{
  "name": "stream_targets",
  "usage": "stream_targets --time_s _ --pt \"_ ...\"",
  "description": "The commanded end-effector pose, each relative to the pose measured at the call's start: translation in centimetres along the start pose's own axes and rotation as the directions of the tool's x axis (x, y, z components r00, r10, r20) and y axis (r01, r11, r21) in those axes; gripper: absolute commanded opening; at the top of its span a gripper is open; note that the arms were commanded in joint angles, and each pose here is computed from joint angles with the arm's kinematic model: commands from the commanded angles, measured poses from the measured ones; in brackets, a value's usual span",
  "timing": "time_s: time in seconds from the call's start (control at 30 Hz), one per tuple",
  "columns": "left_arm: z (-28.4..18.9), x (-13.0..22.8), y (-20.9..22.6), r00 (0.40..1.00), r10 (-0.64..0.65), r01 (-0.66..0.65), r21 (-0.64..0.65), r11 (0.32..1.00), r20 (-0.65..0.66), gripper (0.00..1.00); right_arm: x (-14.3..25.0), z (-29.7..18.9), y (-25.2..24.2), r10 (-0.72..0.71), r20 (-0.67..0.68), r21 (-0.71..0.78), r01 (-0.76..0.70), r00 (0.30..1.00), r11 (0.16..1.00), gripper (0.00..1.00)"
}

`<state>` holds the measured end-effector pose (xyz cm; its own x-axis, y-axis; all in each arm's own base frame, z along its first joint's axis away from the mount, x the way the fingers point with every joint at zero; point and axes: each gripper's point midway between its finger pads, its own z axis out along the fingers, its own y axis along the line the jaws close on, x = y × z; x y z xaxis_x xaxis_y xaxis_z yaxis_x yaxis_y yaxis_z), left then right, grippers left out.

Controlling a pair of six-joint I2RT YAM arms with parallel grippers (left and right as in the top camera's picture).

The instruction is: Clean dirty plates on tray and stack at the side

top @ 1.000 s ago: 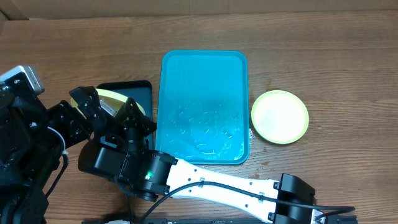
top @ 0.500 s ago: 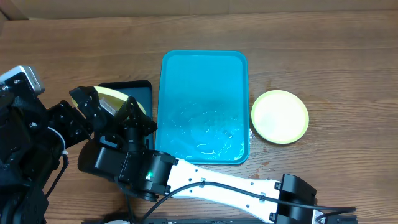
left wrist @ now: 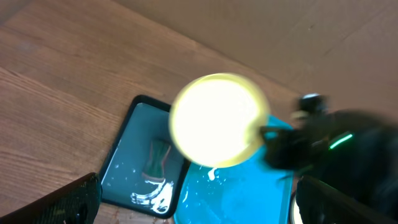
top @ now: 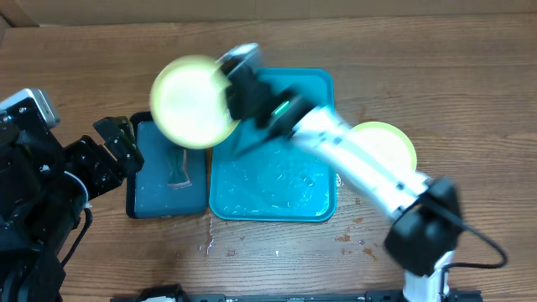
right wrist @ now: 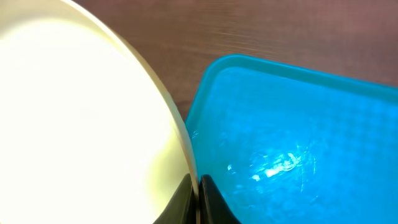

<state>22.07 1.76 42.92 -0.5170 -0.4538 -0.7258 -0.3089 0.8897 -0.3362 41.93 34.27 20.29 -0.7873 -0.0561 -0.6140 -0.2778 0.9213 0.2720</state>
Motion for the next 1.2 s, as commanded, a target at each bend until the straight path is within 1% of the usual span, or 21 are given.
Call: stream_targets --time_s 0.0,0.07,0.1,0.13,0.17,0.27,0.37,0.47,0.6,0.7,0.77,0.83,0.87,0.93,1.03,1.1,1.17 --pt "-0.2 -0.2 -0.4 1.0 0.028 -0.028 0.017 0.999 0.006 1.0 -5.1 -10.8 0.2 0.18 -0.069 -0.398 -0.192 0.981 0.897 0.04" --pt "-0.2 -0.2 -0.4 1.0 0.028 -0.028 0.017 0.999 0.006 1.0 -6.1 -13.4 -6.6 0.302 -0.053 -0.28 -0.304 0.952 0.911 0.04" --pt "-0.2 -0.2 -0.4 1.0 0.028 -0.028 0.017 0.999 0.005 1.0 -6.0 -14.8 -10.4 0.367 -0.04 -0.201 -0.367 0.929 0.908 0.04" --pt "-0.2 -0.2 -0.4 1.0 0.028 -0.028 0.017 0.999 0.006 1.0 -5.7 -15.8 -13.0 0.413 -0.031 -0.14 -0.413 0.91 0.9 0.04" --pt "-0.2 -0.2 -0.4 1.0 0.028 -0.028 0.017 0.999 0.006 1.0 -4.6 -17.4 -17.2 0.478 -0.017 -0.035 -0.478 0.878 0.877 0.04" --pt "-0.2 -0.2 -0.4 1.0 0.028 -0.028 0.017 0.999 0.006 1.0 -0.2 -20.6 -25.1 0.591 -0.032 0.213 -0.572 0.806 0.792 0.04" --pt "-0.2 -0.2 -0.4 1.0 0.028 -0.028 0.017 0.999 0.006 1.0 5.6 -22.9 -29.7 0.662 -0.124 0.416 -0.567 0.739 0.711 0.04" --pt "-0.2 -0.2 -0.4 1.0 0.028 -0.028 0.017 0.999 0.006 1.0 10.2 -23.0 -32.0 0.729 -0.193 0.535 -0.552 0.657 0.639 0.04" --pt "-0.2 -0.2 -0.4 1.0 0.028 -0.028 0.017 0.999 0.005 1.0 14.3 -19.2 -33.3 0.771 -0.242 0.566 -0.56 0.589 0.605 0.04" --pt "-0.2 -0.2 -0.4 1.0 0.028 -0.028 0.017 0.999 0.006 1.0 17.6 -15.4 -32.3 0.785 -0.318 0.506 -0.606 0.531 0.614 0.04" --pt "-0.2 -0.2 -0.4 1.0 0.028 -0.028 0.017 0.999 0.006 1.0 19.1 -13.2 -32.0 0.785 -0.336 0.468 -0.631 0.52 0.618 0.04" --pt "-0.2 -0.2 -0.4 1.0 0.028 -0.028 0.017 0.999 0.006 1.0 20.1 -11.7 -32.6 0.797 -0.307 0.469 -0.646 0.52 0.602 0.04" --pt "-0.2 -0.2 -0.4 1.0 0.028 -0.028 0.017 0.999 0.006 1.0 20.3 -11.1 -32.9 0.804 -0.291 0.468 -0.655 0.519 0.593 0.07" --pt "-0.2 -0.2 -0.4 1.0 0.028 -0.028 0.017 0.999 0.006 1.0 20.4 -10.4 -33.3 0.805 -0.267 0.46 -0.664 0.53 0.59 0.23" --pt "-0.2 -0.2 -0.4 1.0 0.028 -0.028 0.017 0.999 0.005 1.0 19.6 -10.7 -33.3 0.807 -0.244 0.447 -0.676 0.538 0.586 0.43" --pt "-0.2 -0.2 -0.4 1.0 0.028 -0.028 0.017 0.999 0.006 1.0 18.4 -11.9 -32.8 0.79 -0.226 0.425 -0.672 0.57 0.606 0.49" --pt "-0.2 -0.2 -0.4 1.0 0.028 -0.028 0.017 0.999 0.005 1.0 16.3 -13.4 -30.9 0.732 -0.23 0.33 -0.656 0.641 0.679 0.53"
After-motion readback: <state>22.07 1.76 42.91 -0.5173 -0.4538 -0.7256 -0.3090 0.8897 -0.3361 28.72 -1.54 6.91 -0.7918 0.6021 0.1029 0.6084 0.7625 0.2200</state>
